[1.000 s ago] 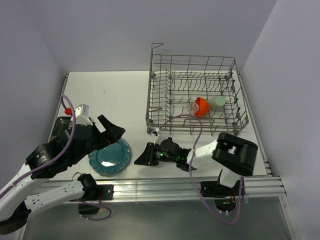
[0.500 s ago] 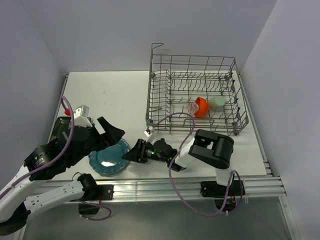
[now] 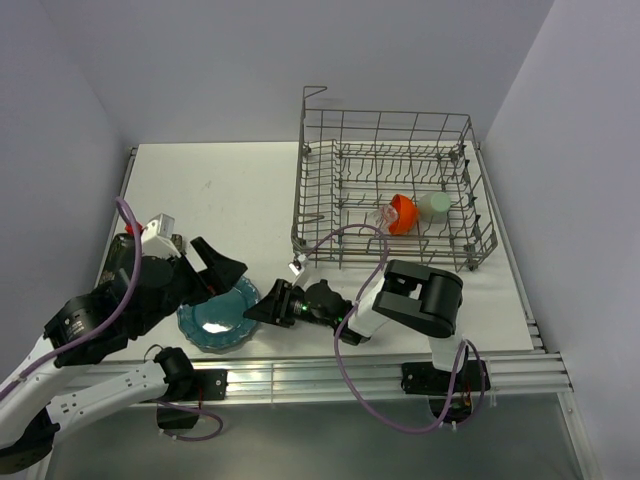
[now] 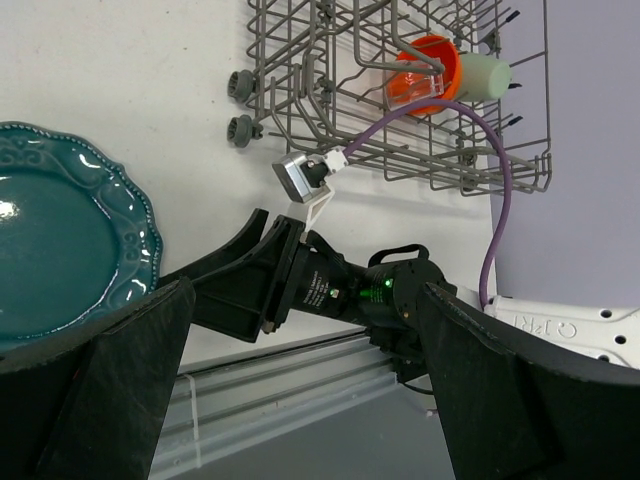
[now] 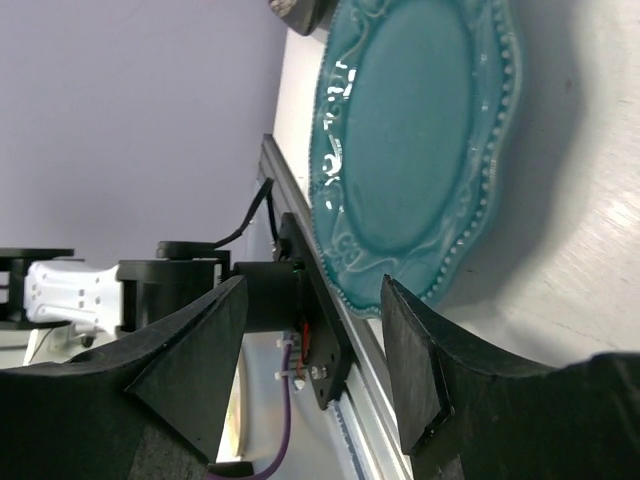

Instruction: Load the mixed dishes into the dish rack

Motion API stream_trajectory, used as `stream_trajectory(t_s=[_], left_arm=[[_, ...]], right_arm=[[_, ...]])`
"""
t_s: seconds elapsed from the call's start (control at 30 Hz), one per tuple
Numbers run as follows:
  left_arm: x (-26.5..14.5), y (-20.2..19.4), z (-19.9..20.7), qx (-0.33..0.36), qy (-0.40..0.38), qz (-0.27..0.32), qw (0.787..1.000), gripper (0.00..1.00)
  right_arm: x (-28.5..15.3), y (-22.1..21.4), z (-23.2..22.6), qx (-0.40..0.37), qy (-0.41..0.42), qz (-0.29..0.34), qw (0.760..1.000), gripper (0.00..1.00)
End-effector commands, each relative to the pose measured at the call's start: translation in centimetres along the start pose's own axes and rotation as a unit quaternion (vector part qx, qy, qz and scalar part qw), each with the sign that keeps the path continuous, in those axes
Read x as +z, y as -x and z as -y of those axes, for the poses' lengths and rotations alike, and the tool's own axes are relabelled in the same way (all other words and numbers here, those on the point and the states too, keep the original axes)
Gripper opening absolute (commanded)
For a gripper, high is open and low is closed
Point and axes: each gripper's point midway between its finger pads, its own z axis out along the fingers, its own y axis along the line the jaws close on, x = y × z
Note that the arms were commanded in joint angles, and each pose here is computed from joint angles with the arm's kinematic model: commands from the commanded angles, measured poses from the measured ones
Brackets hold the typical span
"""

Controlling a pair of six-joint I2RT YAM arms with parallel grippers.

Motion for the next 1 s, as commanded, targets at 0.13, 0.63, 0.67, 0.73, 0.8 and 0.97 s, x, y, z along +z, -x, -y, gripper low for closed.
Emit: stream_trajectory(t_s=[0.13, 0.63, 0.67, 0.73, 0.8, 0.97], left_arm=[[0.0, 0.1, 0.8, 0.004, -0.018, 0.0, 1.0, 0.99], [-0.1, 0.0, 0.5, 0.004, -0.013, -0.001, 1.0, 0.99], [-0.1, 0.1, 0.5, 0.004, -0.013, 0.0, 1.0, 0.99], [-0.1, 0.1, 0.4, 0.003, -0.012, 0.001, 1.0, 0.99], [-0.1, 0.0, 0.3, 0.002, -0.014, 0.0, 1.0, 0.99], [-0.2, -0.3, 0.3, -0.002, -0.014, -0.005, 1.0, 0.99]], right_arm=[[-1.0, -1.8, 7.0, 0.041, -0.135, -0.011, 0.99, 0.62], [-0.2, -2.5, 10.0, 0.05, -0.177, -0.018, 0.983, 0.59], [0.1, -2.5, 9.8, 0.05, -0.173, -0.018, 0.983, 0.59], [0.3, -2.4, 9.9, 0.047, -0.176, -0.018, 0.983, 0.58], [0.8, -2.3, 10.0, 0.044, -0.18, -0.016, 0.983, 0.56], [1.5, -1.8, 10.6, 0.042, -0.191, -0.004, 0.981, 0.47]])
